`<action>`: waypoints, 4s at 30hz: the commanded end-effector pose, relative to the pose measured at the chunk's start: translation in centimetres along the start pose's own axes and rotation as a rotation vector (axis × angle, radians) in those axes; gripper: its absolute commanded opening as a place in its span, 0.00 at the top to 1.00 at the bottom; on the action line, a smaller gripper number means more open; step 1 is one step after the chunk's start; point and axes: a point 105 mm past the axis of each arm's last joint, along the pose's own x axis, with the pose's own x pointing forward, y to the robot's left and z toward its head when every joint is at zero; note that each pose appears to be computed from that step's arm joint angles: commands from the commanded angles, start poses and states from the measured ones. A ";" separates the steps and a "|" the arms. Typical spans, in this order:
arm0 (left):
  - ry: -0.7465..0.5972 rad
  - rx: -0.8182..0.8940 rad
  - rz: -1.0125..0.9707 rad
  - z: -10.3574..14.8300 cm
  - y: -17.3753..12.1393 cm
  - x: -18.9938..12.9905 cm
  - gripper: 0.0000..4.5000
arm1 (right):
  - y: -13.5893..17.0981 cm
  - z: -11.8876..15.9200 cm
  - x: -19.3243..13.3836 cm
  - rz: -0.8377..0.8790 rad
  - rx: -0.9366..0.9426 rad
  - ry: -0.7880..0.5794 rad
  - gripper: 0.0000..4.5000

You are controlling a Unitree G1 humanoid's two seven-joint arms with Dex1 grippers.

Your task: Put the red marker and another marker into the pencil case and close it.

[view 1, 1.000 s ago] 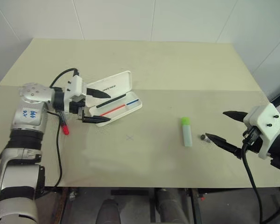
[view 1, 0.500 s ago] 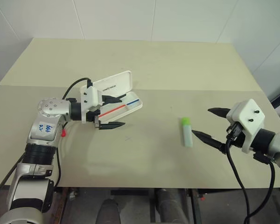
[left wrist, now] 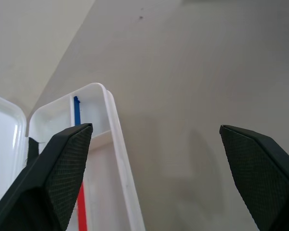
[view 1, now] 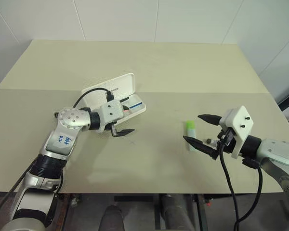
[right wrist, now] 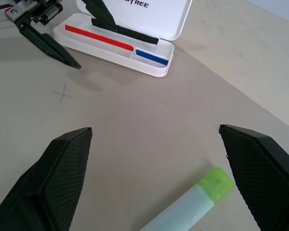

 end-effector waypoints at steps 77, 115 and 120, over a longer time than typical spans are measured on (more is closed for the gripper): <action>0.343 -0.035 0.082 -2.6 1.3 0.0 0.99 | -0.5 0.0 -0.8 -0.044 -0.032 0.038 0.00; 0.070 0.140 -0.335 4.1 -5.7 0.9 0.99 | 1.7 -1.1 -4.0 -0.038 0.023 0.062 0.00; 0.103 0.152 -0.358 3.5 -6.1 0.6 0.99 | 2.0 -1.6 -4.4 -0.065 0.034 0.079 0.00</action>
